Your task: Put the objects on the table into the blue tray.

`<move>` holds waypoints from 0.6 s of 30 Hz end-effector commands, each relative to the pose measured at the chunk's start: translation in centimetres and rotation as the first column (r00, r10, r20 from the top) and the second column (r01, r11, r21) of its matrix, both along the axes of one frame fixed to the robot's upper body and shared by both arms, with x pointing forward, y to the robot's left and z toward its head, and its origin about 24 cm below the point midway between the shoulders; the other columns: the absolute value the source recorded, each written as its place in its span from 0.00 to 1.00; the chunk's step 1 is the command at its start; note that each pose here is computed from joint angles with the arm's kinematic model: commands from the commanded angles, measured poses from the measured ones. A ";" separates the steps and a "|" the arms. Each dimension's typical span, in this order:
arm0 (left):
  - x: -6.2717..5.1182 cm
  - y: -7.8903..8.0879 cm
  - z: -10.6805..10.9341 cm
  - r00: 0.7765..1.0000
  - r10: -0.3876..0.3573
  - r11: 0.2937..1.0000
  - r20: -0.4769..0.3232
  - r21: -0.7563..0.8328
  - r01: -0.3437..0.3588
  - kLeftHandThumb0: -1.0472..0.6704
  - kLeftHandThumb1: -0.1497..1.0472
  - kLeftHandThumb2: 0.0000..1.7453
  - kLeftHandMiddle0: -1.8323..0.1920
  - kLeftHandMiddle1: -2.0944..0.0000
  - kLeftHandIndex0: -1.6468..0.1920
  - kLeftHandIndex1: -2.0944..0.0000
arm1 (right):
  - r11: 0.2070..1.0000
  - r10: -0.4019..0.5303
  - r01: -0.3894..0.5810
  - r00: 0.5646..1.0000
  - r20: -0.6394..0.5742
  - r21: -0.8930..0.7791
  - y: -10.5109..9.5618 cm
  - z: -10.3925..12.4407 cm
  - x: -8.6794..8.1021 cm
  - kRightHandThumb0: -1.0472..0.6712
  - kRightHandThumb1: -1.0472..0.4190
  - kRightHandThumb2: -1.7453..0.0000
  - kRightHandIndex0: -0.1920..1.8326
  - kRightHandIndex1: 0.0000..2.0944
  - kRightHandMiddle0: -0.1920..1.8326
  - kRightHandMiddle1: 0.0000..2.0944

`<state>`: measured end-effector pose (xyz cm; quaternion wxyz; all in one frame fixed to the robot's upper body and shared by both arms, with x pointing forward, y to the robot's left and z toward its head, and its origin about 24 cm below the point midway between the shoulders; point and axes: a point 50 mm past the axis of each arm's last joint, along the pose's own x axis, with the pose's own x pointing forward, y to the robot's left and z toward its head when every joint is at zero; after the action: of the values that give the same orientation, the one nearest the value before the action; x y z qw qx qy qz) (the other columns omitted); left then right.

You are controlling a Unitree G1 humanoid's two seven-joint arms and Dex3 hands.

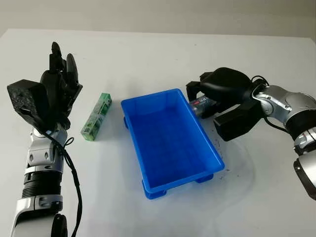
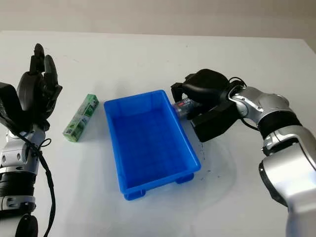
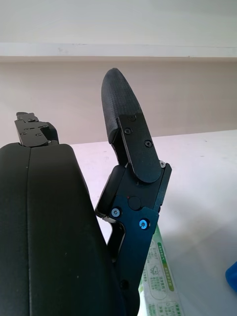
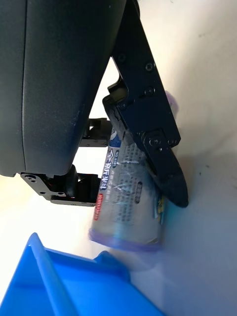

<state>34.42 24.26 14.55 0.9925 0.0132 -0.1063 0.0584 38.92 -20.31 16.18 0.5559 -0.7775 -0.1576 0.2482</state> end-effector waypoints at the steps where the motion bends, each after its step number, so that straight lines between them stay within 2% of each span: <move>1: 0.0 0.2 0.8 1.000 0.002 1.000 0.025 0.007 -0.002 0.13 1.00 0.39 1.00 1.00 1.00 1.00 | 0.997 -0.035 0.031 0.998 -0.047 -0.077 -1.0 -1.5 -0.3 0.30 0.03 0.96 0.45 1.00 0.38 1.00; 4: 0.0 0.2 0.8 1.000 0.000 1.000 0.023 0.009 -0.001 0.13 1.00 0.39 1.00 1.00 1.00 1.00 | 0.994 -0.041 0.036 0.998 -0.042 -0.103 -1.2 -1.6 -0.3 0.30 0.01 0.96 0.45 1.00 0.32 1.00; 10: 0.1 0.1 0.7 1.000 -0.004 1.000 0.023 0.005 0.004 0.13 1.00 0.39 1.00 1.00 1.00 1.00 | 0.996 -0.070 0.071 0.997 0.025 -0.052 -1.5 -0.6 0.0 0.35 0.00 0.91 0.49 1.00 0.35 1.00; 13: 0.1 0.1 0.7 1.000 -0.002 1.000 0.024 0.002 0.002 0.14 1.00 0.39 1.00 1.00 1.00 1.00 | 0.994 -0.109 0.107 0.992 0.067 0.038 -1.7 0.7 0.4 0.36 0.00 0.89 0.49 1.00 0.35 1.00; 18: 0.0 0.1 0.7 1.000 0.001 1.000 0.026 0.000 -0.001 0.14 1.00 0.38 1.00 1.00 1.00 1.00 | 0.969 -0.162 0.122 0.970 0.182 0.214 -1.8 4.2 0.9 0.39 0.00 0.94 0.51 1.00 0.36 1.00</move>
<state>34.42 24.25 14.54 0.9926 0.0122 -0.1061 0.0570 39.68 -21.72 18.39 0.6222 -0.7523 -0.1625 0.1431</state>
